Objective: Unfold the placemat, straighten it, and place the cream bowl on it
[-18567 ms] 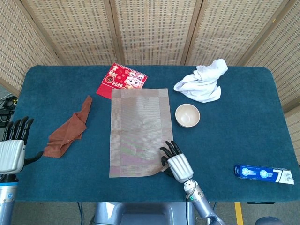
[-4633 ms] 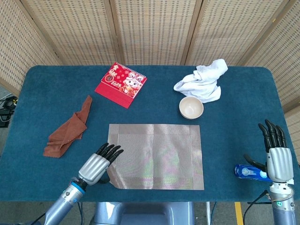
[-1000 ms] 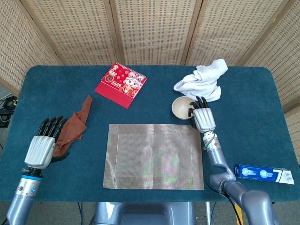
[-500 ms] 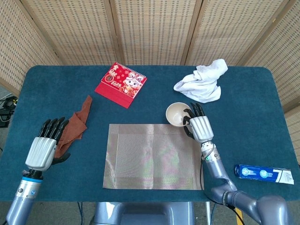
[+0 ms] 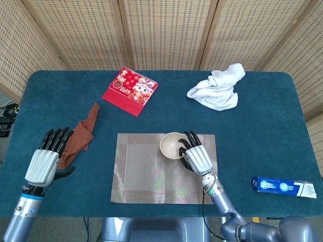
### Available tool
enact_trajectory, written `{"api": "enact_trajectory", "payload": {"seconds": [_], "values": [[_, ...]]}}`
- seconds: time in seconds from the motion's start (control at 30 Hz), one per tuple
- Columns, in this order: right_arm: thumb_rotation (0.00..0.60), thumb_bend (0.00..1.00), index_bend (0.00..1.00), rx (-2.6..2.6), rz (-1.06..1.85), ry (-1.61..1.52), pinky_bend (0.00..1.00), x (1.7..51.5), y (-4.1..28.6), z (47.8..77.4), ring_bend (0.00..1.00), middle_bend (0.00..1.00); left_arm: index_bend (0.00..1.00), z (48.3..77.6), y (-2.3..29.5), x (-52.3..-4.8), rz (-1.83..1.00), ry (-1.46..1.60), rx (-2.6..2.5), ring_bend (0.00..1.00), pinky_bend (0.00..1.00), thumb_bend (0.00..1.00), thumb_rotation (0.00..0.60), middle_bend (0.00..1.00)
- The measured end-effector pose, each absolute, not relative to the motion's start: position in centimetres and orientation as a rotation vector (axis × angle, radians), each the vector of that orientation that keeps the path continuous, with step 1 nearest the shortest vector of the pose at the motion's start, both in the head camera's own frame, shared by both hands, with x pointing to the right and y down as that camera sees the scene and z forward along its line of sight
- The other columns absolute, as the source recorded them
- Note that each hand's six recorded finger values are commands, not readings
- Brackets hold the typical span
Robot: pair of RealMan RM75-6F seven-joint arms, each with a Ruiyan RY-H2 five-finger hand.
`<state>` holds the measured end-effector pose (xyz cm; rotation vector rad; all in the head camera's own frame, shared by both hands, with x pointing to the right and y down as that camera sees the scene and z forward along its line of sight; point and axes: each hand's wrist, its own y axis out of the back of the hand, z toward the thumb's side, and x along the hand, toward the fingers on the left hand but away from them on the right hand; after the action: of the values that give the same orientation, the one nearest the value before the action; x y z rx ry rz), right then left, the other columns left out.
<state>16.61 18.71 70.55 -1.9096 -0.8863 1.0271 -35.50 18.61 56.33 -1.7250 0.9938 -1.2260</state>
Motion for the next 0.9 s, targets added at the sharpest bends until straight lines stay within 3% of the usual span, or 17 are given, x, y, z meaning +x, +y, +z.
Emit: {"api": "enact_trajectory", "payload": {"seconds": [0.33, 0.43, 0.67, 0.8, 0.9], "values": [[0.600, 0.54, 0.70, -1.939, 1.034, -0.840, 0.09, 15.6, 20.9, 71.1, 0.05, 0.32, 0.00, 56.1, 18.5, -35.8, -1.218, 1.009, -1.734, 0.00, 0.00, 0.10, 0.600, 0.00], [0.600, 0.50, 0.59, -1.940, 1.039, -0.824, 0.05, 15.8, 21.1, 71.2, 0.02, 0.24, 0.00, 56.1, 18.5, -35.7, -1.217, 1.007, -1.735, 0.00, 0.00, 0.10, 0.600, 0.00], [0.600, 0.43, 0.23, -1.916, 1.084, -0.769, 0.00, 16.8, 21.2, 71.3, 0.00, 0.01, 0.00, 56.1, 18.6, -35.7, -1.218, 1.001, -1.735, 0.00, 0.00, 0.10, 0.600, 0.00], [0.600, 0.43, 0.11, -1.889, 1.143, -0.727, 0.00, 17.8, 21.3, 71.4, 0.00, 0.00, 0.00, 56.1, 18.6, -35.6, -1.218, 0.995, -1.736, 0.00, 0.00, 0.10, 0.600, 0.00], [0.600, 0.43, 0.09, -1.860, 1.199, -0.707, 0.00, 19.3, 21.3, 71.4, 0.00, 0.00, 0.00, 56.1, 18.7, -35.7, -1.218, 0.997, -1.734, 0.00, 0.00, 0.09, 0.600, 0.00]]}}
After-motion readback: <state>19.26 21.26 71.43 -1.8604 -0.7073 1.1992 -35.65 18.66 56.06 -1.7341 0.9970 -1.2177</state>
